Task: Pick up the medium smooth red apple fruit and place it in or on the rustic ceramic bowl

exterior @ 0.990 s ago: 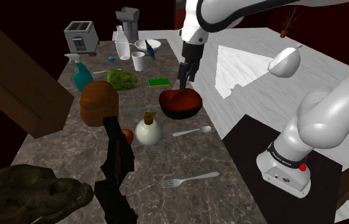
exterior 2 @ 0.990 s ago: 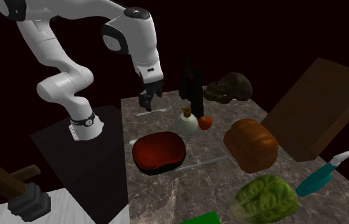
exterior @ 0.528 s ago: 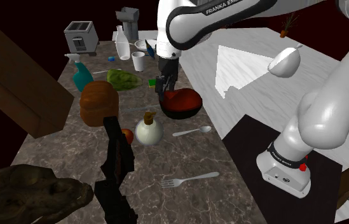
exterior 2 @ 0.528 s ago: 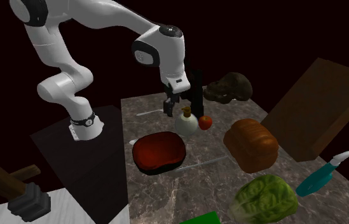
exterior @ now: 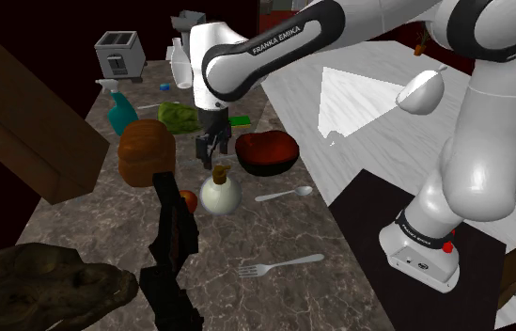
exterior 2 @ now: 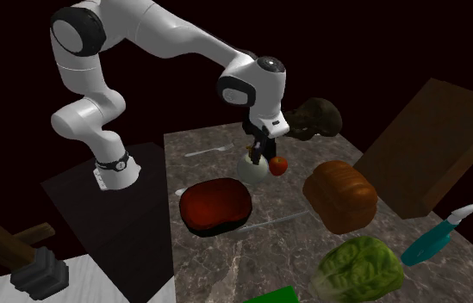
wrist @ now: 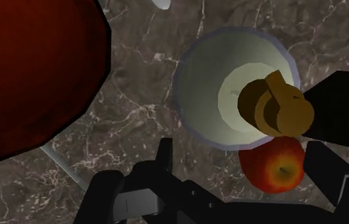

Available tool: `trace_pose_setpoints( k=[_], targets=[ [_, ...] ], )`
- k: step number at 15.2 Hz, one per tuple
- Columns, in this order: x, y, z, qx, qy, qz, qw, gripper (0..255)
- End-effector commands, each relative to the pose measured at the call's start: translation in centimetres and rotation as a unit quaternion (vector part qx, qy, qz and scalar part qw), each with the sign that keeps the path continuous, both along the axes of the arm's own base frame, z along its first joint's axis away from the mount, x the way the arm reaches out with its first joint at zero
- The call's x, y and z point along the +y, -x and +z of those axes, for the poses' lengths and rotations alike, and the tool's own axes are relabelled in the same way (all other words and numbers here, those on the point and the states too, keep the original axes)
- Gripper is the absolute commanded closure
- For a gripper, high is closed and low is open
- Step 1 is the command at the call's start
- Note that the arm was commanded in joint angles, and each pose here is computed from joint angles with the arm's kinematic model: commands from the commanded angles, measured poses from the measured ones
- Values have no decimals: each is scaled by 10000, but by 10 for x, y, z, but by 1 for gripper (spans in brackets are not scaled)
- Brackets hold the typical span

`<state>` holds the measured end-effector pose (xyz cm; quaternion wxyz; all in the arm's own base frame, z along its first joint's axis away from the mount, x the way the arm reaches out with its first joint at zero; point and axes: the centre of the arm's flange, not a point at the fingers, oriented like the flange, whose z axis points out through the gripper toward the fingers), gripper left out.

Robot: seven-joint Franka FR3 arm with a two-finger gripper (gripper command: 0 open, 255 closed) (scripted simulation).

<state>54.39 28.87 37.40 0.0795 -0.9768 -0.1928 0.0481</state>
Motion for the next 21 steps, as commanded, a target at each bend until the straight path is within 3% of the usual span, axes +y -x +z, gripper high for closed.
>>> trace_pose_setpoints(
  k=[1, 11, 21],
  targets=[
    [20, -12, -13, 38, 2, 84, 10000, 0],
    [125, -65, -84, 216, 12, 505, 9985, 0],
    [129, -58, -123, 216, 12, 505, 9985, 0]
  ],
)
